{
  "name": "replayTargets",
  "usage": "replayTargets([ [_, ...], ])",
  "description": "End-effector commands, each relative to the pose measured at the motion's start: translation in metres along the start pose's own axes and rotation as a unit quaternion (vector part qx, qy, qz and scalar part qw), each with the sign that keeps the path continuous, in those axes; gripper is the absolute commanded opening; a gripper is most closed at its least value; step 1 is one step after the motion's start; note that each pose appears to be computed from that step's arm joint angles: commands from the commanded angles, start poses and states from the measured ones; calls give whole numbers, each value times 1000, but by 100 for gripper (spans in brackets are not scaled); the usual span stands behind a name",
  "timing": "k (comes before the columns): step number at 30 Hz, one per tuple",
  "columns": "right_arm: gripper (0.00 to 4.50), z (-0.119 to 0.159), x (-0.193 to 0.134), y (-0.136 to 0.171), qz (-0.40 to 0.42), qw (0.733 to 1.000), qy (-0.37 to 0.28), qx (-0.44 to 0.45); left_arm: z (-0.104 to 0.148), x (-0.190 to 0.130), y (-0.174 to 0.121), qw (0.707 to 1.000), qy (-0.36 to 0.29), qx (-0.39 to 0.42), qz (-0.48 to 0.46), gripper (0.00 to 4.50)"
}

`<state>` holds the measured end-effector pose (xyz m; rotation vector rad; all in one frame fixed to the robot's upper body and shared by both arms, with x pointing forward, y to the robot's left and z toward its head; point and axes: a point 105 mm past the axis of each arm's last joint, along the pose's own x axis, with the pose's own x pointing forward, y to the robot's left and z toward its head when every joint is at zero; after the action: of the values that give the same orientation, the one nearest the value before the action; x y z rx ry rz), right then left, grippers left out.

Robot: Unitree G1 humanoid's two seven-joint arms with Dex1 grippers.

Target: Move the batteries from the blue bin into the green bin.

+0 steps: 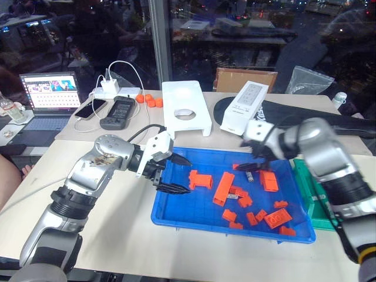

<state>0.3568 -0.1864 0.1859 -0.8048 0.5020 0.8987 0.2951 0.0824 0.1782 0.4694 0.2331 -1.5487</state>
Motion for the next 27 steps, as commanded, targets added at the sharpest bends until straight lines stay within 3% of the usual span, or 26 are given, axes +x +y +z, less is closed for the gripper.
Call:
replayTargets([
  [1, 447, 8, -5, 6, -13, 999, -31, 24, 7, 1, 1, 1000, 0, 26, -4, 450],
  [3, 447, 5, -3, 12, -30, 999, -26, 36, 7, 1, 1, 1000, 0, 24, -7, 450],
  [5, 447, -8, 1, 12, -85, 993, 21, 78, 8, 2, 1, 1000, 0, 23, -10, 450],
  [8, 447, -10, 8, 25, -70, 986, 26, 148, 9, 2, 2, 1000, -1, 24, -9, 450],
  [12, 447, -11, 16, 24, -109, 959, 50, 258, 9, 2, 3, 1000, -1, 26, -9, 450],
  [19, 447, -20, 33, 30, -121, 932, 88, 330, 11, 0, 5, 999, 2, 33, -10, 450],
  [22, 379, -30, 41, 35, -119, 930, 107, 331, 11, -1, 6, 999, 3, 36, -10, 450],
  [27, 202, -37, 51, 43, -110, 924, 114, 348, 12, -1, 5, 999, 4, 37, -10, 450],
])
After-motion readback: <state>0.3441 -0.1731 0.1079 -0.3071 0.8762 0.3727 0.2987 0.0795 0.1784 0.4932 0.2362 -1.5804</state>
